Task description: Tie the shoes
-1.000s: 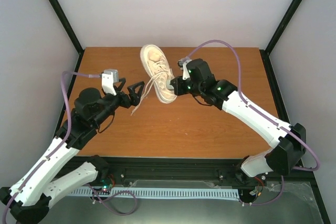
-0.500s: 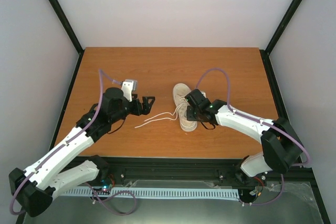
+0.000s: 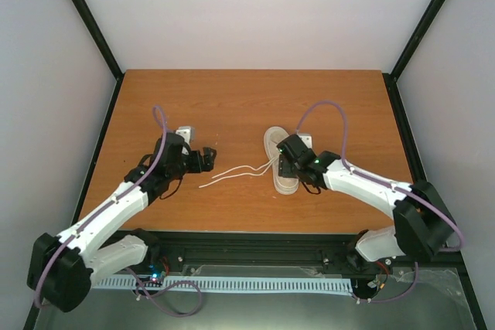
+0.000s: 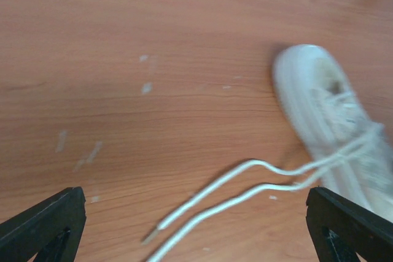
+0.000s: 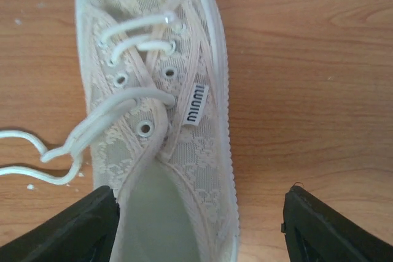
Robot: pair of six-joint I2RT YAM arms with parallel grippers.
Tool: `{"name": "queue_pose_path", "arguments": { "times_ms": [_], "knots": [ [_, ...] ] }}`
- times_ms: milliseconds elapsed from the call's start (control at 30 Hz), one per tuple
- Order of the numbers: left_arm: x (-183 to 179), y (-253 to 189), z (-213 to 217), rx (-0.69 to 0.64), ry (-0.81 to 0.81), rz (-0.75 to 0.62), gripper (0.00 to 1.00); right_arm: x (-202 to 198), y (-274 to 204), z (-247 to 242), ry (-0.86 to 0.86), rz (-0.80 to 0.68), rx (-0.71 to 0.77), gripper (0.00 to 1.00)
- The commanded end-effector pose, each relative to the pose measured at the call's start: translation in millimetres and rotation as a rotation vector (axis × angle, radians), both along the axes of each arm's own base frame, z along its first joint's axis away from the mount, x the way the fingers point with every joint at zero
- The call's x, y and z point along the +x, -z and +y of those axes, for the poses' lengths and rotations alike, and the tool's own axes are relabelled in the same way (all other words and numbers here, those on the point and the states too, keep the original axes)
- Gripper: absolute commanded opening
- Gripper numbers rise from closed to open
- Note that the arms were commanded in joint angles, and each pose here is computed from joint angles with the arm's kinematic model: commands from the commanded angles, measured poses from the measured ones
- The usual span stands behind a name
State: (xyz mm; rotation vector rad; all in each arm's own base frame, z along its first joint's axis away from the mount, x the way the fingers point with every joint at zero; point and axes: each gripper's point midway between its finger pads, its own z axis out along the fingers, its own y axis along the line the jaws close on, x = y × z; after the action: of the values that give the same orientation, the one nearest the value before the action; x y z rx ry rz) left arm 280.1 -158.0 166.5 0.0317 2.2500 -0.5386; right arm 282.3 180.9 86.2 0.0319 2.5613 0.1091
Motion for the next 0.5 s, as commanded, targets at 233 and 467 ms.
{"name": "queue_pose_path", "arguments": {
  "times_ms": [233, 467],
  "knots": [
    [30, -67, 24, -0.186, 0.010, 0.001, 1.00, -7, -89, 64, -0.518, -0.200, 0.145, 0.83],
    [31, -116, 56, -0.278, 0.013, 0.033, 1.00, -21, -88, 143, -0.879, -0.202, 0.293, 0.82]
  ]
}}
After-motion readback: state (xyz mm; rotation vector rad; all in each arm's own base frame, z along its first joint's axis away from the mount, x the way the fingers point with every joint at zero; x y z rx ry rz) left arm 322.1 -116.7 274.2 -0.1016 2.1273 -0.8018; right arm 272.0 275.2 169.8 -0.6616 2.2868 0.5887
